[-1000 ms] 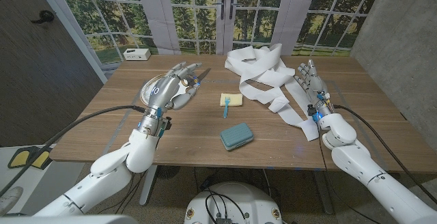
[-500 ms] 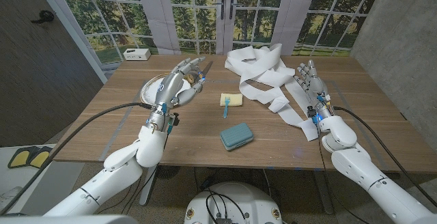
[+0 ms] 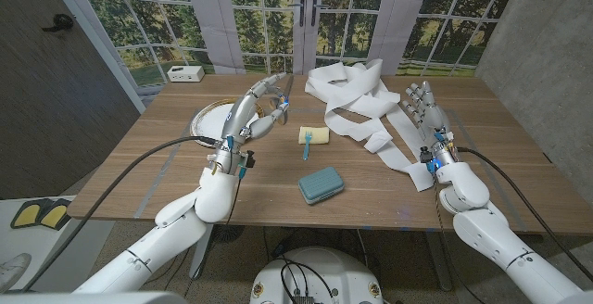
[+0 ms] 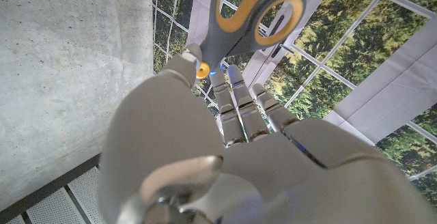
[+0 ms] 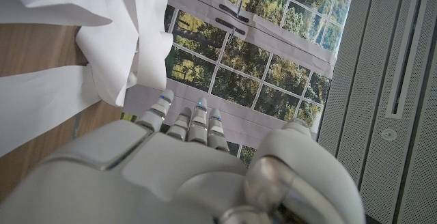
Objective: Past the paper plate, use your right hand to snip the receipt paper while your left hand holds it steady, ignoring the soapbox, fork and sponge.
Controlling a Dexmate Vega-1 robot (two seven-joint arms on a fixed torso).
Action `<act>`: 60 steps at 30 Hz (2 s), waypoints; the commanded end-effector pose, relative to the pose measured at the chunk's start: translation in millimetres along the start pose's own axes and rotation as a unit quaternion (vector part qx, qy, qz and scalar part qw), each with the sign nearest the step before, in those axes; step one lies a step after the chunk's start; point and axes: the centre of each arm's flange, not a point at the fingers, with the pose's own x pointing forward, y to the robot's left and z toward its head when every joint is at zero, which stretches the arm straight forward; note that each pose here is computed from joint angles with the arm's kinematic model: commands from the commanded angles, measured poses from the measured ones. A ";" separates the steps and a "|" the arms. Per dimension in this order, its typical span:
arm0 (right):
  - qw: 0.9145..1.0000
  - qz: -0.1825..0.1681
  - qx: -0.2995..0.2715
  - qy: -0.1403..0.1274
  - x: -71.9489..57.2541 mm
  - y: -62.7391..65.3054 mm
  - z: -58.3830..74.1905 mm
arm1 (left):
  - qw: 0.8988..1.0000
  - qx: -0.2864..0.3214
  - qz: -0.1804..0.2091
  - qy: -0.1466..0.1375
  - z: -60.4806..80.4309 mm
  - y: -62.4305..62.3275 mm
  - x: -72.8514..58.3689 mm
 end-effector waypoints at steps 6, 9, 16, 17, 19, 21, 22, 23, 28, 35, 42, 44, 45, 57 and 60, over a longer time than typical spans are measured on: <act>1.000 0.022 -0.001 -0.007 -11.8 10.1 10.3 | 0.997 -0.076 -0.002 0.019 9.8 -9.5 -2.9; 1.000 0.024 0.000 -0.006 -11.4 10.9 9.7 | 0.996 -0.088 0.003 0.025 9.6 -8.4 -3.7; 1.000 0.030 0.000 -0.007 -7.5 13.2 10.7 | 0.994 -0.105 0.013 0.033 8.7 -4.9 -2.7; 0.999 0.031 -0.001 -0.007 -6.9 13.5 10.7 | 0.994 -0.107 0.015 0.034 8.3 -4.5 -2.6; 0.999 0.034 -0.001 -0.007 -5.3 14.5 10.8 | 0.993 -0.110 0.016 0.035 7.2 -3.6 -2.1; 0.999 0.034 0.001 -0.006 -4.1 15.5 10.4 | 0.993 -0.113 0.017 0.037 6.5 -3.0 -1.9; 0.999 0.037 -0.001 -0.007 -3.5 15.8 10.2 | 0.992 -0.115 0.015 0.039 6.0 -2.7 -1.6; 0.999 0.035 0.002 -0.005 -2.8 16.1 10.0 | 0.992 -0.117 0.015 0.040 5.7 -2.0 -1.5; 0.999 0.040 0.001 -0.005 -0.2 16.4 9.6 | 0.990 -0.133 0.014 0.053 2.8 1.5 -0.7; 0.999 0.041 0.001 -0.006 -0.9 15.3 10.2 | 0.986 -0.149 0.030 0.069 -3.7 7.2 -1.3; 0.999 0.037 0.000 -0.008 -3.3 12.0 14.2 | 0.976 -0.190 0.033 0.098 -13.4 8.8 -1.0; 0.999 0.039 -0.001 -0.008 -4.0 11.5 15.2 | 0.973 -0.203 0.033 0.103 -15.1 8.6 -0.8; 0.999 0.039 -0.002 -0.009 -4.3 11.3 15.7 | 0.972 -0.207 0.034 0.106 -15.6 8.3 -1.1; 0.999 0.033 -0.005 -0.006 -12.9 10.0 16.0 | 0.954 -0.266 -0.007 0.139 -34.0 4.1 0.2; 0.999 0.034 -0.005 -0.007 -14.1 10.3 15.6 | 0.947 -0.285 -0.011 0.145 -38.4 2.9 0.6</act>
